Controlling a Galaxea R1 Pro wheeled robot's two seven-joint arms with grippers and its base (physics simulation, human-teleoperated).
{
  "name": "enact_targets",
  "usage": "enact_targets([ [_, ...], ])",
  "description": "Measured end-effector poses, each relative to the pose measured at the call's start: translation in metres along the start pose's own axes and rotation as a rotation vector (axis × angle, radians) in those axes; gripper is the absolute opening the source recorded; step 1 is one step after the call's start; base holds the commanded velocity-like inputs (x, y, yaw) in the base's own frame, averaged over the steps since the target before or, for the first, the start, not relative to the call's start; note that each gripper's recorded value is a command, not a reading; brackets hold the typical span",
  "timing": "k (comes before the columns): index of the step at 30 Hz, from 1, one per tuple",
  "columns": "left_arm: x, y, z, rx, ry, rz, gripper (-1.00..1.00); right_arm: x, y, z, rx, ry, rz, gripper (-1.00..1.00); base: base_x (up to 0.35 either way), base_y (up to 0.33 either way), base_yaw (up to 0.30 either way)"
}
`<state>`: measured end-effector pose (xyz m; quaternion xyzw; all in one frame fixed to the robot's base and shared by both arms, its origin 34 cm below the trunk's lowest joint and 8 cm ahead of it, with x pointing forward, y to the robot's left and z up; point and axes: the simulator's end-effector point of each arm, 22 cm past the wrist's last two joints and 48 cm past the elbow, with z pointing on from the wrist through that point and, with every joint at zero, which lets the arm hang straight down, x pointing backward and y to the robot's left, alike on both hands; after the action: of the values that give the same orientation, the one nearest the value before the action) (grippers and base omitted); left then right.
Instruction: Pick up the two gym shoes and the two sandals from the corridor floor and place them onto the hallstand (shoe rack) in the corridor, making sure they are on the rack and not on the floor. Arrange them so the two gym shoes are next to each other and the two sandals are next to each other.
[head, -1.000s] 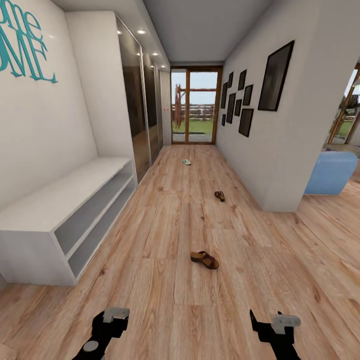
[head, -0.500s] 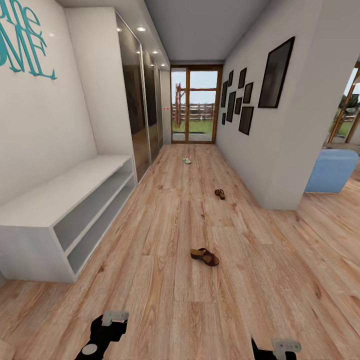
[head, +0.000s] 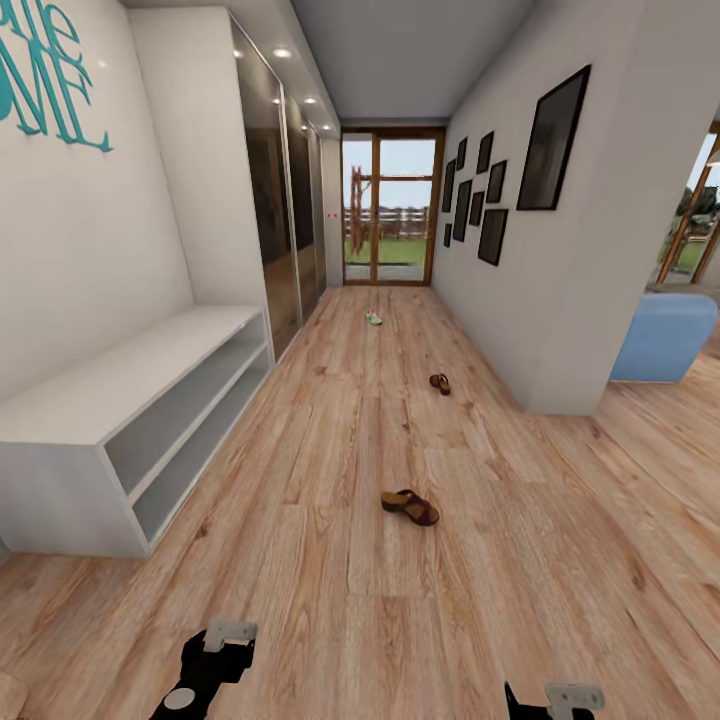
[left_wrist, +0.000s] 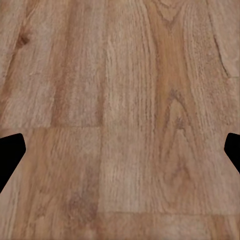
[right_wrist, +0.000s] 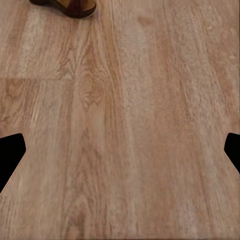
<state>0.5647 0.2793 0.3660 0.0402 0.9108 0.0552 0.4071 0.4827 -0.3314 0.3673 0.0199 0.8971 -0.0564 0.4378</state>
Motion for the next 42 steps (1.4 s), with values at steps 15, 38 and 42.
enact_targets([
  [15, 0.03, -0.005, 0.017, 0.0, 0.0, 0.0, 1.0, 0.039, 0.001, 0.013, 0.003, 0.017, 0.002, 1.0, 0.0, 0.0, 0.0],
  [38, 0.056, -0.008, 0.026, 0.003, 0.029, 0.004, 1.0, 0.064, 0.002, 0.019, 0.003, 0.049, 0.0, 1.0, 0.046, 0.008, 0.0],
  [42, 0.056, -0.007, 0.026, 0.002, 0.029, 0.004, 1.0, 0.064, 0.002, 0.019, 0.003, 0.05, -0.001, 1.0, 0.272, 0.063, 0.0],
])
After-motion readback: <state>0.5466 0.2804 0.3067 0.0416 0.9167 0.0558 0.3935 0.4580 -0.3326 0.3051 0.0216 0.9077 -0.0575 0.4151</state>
